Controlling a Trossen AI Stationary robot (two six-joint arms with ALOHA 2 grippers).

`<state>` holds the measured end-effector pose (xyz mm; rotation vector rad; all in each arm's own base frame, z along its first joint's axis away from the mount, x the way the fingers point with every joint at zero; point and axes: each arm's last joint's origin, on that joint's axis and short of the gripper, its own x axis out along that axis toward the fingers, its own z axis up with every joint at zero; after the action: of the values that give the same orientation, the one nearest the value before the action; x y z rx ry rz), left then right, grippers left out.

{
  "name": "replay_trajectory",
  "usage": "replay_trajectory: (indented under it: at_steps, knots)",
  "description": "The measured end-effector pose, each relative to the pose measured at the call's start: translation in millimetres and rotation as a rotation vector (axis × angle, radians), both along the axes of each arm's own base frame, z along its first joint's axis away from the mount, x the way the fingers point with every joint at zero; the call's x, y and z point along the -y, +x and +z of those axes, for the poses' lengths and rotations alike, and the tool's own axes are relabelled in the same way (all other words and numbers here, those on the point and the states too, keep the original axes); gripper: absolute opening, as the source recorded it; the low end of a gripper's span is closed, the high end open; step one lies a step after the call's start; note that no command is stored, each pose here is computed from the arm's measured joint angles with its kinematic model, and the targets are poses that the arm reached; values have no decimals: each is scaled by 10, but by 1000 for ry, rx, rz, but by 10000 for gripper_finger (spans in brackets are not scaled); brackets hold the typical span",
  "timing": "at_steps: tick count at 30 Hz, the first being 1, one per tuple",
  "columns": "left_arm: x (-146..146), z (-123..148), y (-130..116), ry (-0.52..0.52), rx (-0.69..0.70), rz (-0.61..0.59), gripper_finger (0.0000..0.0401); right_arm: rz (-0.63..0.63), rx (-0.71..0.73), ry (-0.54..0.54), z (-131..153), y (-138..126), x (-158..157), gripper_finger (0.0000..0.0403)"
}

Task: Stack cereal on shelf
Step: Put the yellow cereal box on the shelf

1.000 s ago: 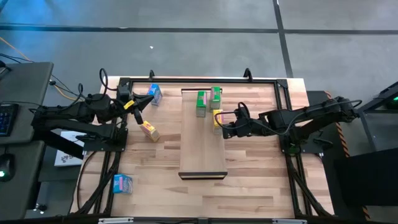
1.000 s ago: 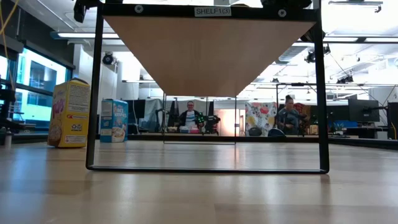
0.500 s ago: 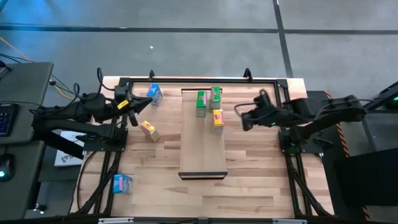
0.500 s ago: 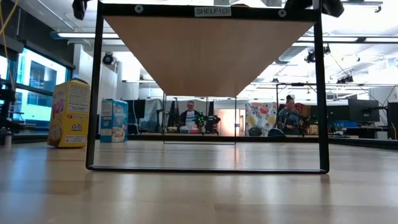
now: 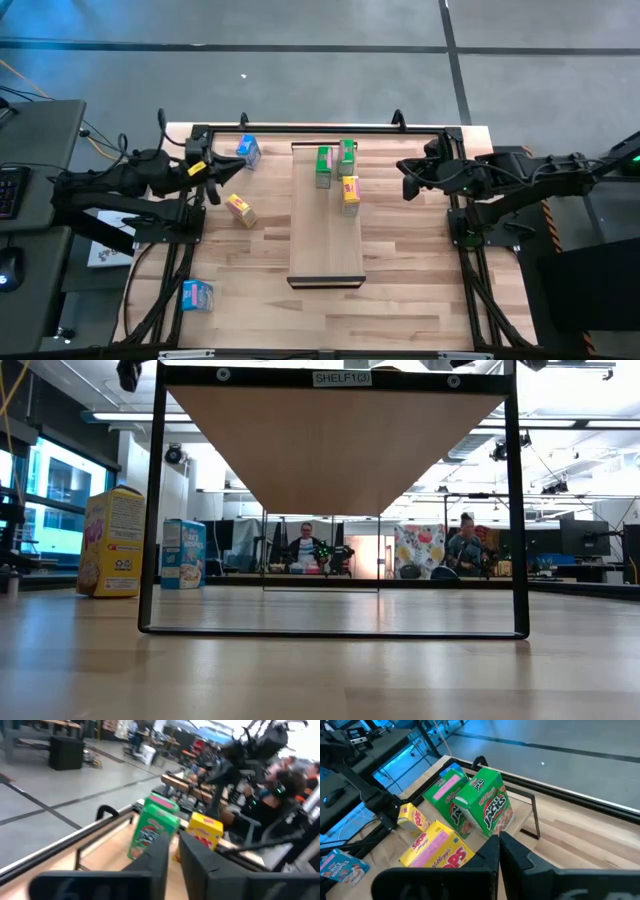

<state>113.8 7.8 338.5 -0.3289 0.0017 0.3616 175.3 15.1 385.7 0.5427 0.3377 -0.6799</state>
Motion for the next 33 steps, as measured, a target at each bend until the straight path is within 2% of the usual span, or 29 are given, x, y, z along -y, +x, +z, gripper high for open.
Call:
replay_trajectory:
  at_steps: [6, 11, 16, 19, 23, 27, 33]
  knots:
    - [13, -64, 134, 34, -84, -107, 146, -5, -2, 13, -8, -5, 0, 1]
    - [-10, 8, 120, 51, -270, -155, 240, 0, 1, 33, -12, -5, -4, 1]
    - [-53, 208, 50, 66, -462, -168, 299, 7, 3, 51, -16, -2, -8, 1]
    - [-77, 220, 30, 50, -652, -252, 313, 2, 8, 61, -18, 1, -9, 1]
    - [-93, 33, 87, 19, -933, -423, 315, 0, 10, 65, -17, 1, -9, 1]
    - [-121, -108, 229, 136, -1117, -564, 315, 0, 11, 66, -17, 1, -9, 1]
    - [-165, -244, 480, 313, -1217, -728, 315, -1, 11, 66, -17, 1, -9, 1]
